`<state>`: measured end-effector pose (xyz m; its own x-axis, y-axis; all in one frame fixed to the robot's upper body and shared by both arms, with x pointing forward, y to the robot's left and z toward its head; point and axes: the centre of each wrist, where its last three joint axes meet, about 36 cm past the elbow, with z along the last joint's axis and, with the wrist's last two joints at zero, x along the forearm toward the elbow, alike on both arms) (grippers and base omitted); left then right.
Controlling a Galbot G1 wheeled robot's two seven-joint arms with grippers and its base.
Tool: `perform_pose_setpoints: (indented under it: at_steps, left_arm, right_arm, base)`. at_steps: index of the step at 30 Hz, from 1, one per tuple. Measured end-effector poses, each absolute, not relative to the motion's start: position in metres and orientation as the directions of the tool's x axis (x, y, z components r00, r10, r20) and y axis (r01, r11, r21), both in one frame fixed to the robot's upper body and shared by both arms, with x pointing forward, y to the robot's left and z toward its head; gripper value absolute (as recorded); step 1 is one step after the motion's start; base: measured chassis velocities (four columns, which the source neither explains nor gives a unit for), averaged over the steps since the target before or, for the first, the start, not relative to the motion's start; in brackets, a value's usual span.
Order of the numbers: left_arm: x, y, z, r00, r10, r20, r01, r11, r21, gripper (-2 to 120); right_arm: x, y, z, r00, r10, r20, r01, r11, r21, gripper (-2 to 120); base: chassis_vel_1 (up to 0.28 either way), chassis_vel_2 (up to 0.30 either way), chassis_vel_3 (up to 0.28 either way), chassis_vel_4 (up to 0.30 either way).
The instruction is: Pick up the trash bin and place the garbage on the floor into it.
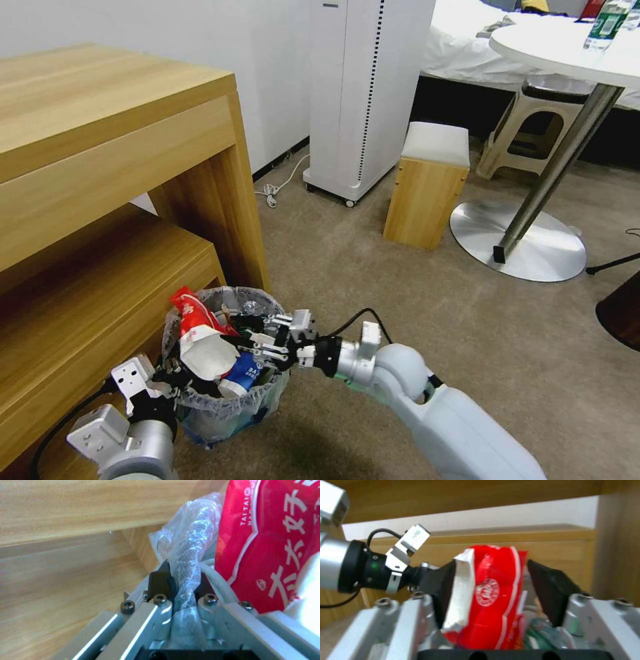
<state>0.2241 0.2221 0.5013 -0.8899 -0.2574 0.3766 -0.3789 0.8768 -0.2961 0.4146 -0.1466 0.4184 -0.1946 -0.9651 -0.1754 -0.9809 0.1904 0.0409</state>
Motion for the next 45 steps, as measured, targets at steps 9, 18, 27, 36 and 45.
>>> perform_pose_setpoints:
  at_steps: [9, 18, 27, 36, 45]
  left_arm:
    - [0.214, 0.211, 0.500, -0.851, -0.128, 0.509, -0.372, 0.830, -0.415, 3]
    - [0.224, 0.199, 0.465, -0.928, -0.056, 0.367, -0.221, 0.878, -0.425, 3]
    - [0.231, 0.179, 0.424, -0.940, 0.047, 0.339, -0.104, 0.904, -0.414, 3]
    - [0.241, 0.175, 0.392, -0.918, 0.099, 0.384, -0.097, 0.884, -0.458, 3]
    - [0.243, 0.178, 0.386, -0.908, 0.080, 0.412, -0.139, 0.869, -0.475, 6]
  right_arm:
    - [0.405, -0.180, 0.466, -0.279, -0.882, -0.380, -0.952, 0.305, -0.009, 92]
    - [0.406, -0.209, 0.510, -0.456, -0.683, -0.571, -0.823, 0.568, -0.024, 100]
    - [0.397, -0.230, 0.502, -0.521, -0.647, -0.557, -0.770, 0.638, -0.021, 100]
    - [0.389, -0.233, 0.502, -0.529, -0.641, -0.557, -0.761, 0.649, -0.024, 100]
    - [0.384, -0.233, 0.500, -0.539, -0.633, -0.555, -0.751, 0.660, -0.023, 100]
  base:
    - [0.000, 0.000, 0.000, 0.000]
    - [0.000, 0.000, 0.000, 0.000]
    - [0.000, 0.000, 0.000, 0.000]
    - [0.000, 0.000, 0.000, 0.000]
    - [0.000, 0.000, 0.000, 0.000]
